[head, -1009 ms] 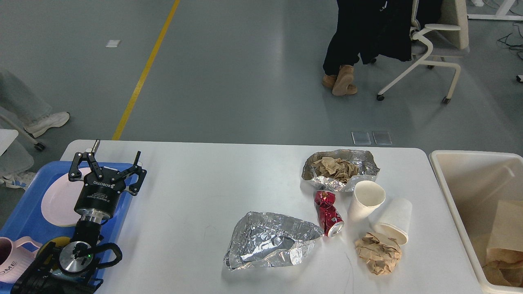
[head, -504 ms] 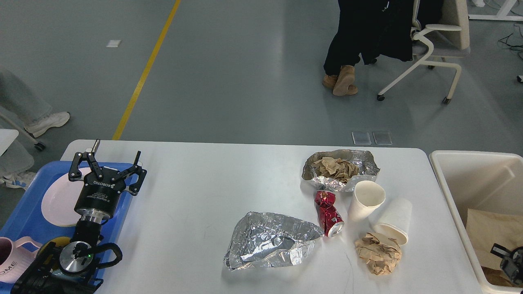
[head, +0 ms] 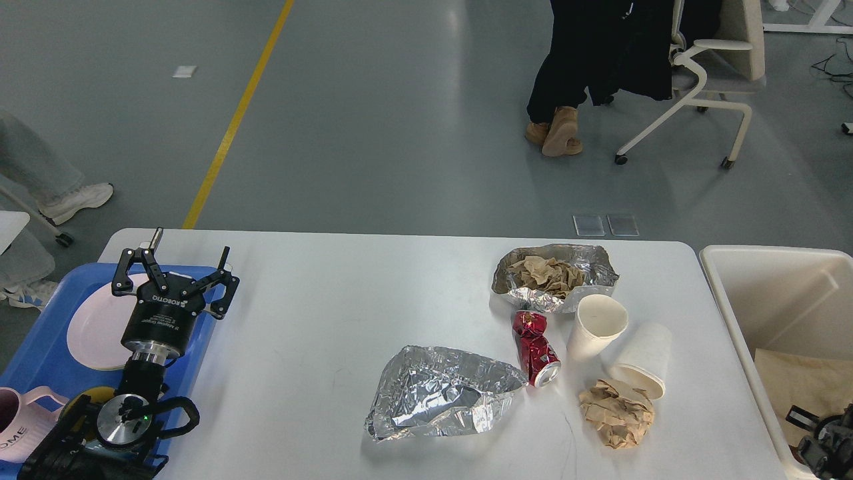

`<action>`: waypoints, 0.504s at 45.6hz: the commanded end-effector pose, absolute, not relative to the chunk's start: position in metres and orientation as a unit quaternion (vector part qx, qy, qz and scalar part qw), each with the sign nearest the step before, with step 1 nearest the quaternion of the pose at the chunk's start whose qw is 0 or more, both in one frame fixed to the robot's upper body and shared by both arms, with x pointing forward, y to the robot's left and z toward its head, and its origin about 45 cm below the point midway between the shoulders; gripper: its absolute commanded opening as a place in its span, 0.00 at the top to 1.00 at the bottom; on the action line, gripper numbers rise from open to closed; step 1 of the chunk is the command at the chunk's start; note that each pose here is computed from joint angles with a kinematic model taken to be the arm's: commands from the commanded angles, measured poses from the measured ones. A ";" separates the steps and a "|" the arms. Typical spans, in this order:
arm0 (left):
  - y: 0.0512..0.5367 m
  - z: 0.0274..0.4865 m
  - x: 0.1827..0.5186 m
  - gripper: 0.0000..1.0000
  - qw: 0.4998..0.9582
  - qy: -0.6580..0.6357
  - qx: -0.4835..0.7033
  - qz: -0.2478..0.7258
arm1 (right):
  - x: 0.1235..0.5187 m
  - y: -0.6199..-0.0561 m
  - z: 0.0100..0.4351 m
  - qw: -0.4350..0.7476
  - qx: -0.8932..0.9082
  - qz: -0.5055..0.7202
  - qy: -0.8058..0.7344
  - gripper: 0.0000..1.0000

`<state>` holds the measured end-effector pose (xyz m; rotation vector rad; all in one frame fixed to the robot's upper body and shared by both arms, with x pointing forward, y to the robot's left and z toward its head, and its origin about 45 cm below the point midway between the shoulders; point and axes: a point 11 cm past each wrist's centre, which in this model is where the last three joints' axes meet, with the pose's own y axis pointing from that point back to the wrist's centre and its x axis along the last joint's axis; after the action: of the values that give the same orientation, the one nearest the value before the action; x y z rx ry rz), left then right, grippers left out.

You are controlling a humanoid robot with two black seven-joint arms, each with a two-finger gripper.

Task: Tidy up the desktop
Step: 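Raise the right gripper out of the bin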

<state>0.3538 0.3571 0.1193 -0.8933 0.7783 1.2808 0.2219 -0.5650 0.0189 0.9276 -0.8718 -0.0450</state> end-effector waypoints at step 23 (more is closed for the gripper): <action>0.357 0.119 0.354 0.04 0.643 0.341 -0.392 0.562 | 0.241 -0.591 0.053 0.800 0.403 0.006 -0.444 0.00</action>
<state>0.3538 0.3572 0.1193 -0.8935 0.7784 1.2809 0.2247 -0.5767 0.0301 0.8814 -0.9201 0.0104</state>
